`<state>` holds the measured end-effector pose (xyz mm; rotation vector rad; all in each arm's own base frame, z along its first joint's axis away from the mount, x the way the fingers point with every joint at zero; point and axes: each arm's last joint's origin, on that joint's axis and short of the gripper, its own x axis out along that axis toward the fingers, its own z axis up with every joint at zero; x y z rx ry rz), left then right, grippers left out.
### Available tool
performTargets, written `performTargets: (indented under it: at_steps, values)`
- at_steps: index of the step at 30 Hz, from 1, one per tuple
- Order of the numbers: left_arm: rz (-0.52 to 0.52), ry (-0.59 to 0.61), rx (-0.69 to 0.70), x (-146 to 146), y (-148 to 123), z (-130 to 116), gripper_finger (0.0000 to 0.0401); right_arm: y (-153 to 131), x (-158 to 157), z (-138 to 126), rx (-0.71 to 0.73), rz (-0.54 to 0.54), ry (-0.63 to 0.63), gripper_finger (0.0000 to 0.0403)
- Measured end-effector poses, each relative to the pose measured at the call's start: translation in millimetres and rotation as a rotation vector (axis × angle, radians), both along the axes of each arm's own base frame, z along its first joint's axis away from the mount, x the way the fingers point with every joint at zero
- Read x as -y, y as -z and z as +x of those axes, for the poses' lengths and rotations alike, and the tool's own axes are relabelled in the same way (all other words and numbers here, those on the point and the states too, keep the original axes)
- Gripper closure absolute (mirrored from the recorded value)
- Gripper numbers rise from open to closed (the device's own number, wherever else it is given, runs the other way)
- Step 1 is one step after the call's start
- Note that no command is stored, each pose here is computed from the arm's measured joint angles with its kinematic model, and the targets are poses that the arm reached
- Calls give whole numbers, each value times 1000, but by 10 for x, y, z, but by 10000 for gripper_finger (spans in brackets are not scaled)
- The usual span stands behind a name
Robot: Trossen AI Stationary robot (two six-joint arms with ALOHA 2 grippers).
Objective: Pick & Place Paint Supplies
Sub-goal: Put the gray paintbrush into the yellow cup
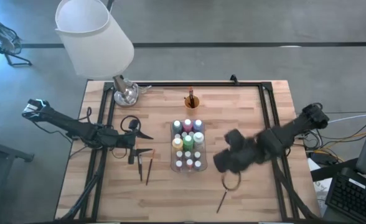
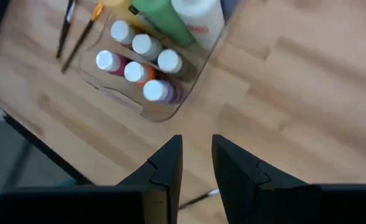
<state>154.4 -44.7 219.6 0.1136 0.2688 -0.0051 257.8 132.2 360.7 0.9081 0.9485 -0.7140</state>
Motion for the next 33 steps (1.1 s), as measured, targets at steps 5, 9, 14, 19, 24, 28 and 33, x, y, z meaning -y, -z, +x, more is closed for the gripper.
performTargets:
  at_steps: [5,9,14,19,24,28,33]
  values:
    - [-1,0,1,0,-2,0,179,199,-448,-161,58,28,243,303]
    - [0,0,0,0,-1,0,179,477,-761,-226,48,29,355,293]
    - [0,0,1,0,-2,0,178,871,-1038,-195,-64,5,401,281]
    - [0,0,1,1,-1,0,179,1195,-1158,-94,-167,-40,411,265]
    - [-1,0,1,0,-2,0,178,1486,-1251,-8,-205,-88,419,252]
    - [-1,0,1,0,-2,0,179,1728,-1316,67,-225,-113,424,250]
    - [0,0,1,0,-1,0,179,1973,-1346,132,-261,-145,435,262]
